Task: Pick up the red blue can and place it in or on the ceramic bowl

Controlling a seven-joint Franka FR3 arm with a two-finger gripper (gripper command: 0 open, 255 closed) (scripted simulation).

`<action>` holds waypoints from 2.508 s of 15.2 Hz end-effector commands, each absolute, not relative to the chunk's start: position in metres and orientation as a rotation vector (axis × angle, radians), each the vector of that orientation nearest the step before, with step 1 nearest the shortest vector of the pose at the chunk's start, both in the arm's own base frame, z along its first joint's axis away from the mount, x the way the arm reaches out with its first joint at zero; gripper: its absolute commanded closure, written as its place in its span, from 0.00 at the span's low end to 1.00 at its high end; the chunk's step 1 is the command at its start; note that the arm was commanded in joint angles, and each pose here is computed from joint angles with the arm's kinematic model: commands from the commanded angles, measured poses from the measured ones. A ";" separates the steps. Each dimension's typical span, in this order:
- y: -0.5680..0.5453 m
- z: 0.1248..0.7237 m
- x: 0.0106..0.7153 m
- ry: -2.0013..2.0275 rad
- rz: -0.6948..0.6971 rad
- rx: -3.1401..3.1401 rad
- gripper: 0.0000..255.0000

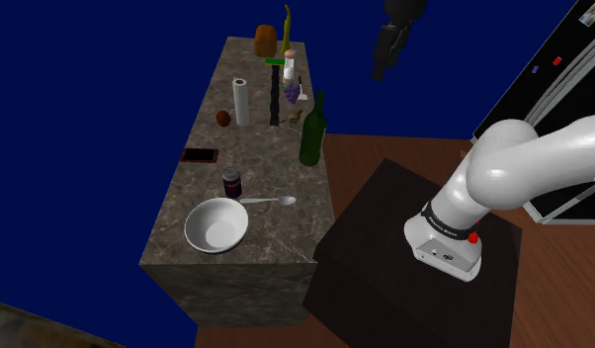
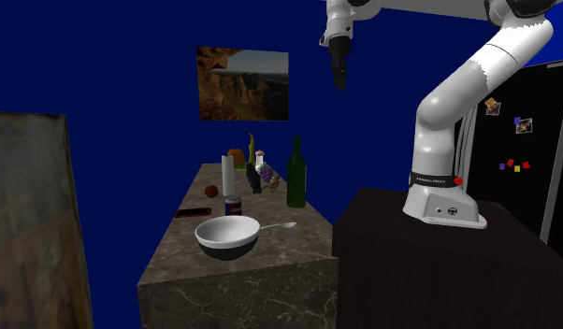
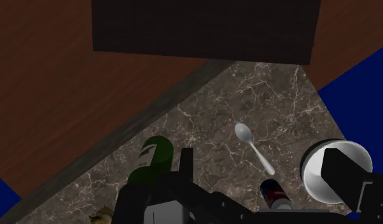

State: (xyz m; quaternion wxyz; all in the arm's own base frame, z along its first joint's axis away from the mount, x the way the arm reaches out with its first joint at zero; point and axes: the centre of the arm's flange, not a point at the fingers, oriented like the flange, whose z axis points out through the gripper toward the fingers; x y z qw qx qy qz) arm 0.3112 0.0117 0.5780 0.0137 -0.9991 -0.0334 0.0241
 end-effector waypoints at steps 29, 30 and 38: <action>0.160 0.313 0.518 -0.280 0.020 -3.118 0.00; 0.166 0.304 0.525 -0.287 0.018 -3.118 0.00; 0.212 0.229 0.582 -0.337 0.002 -3.118 0.00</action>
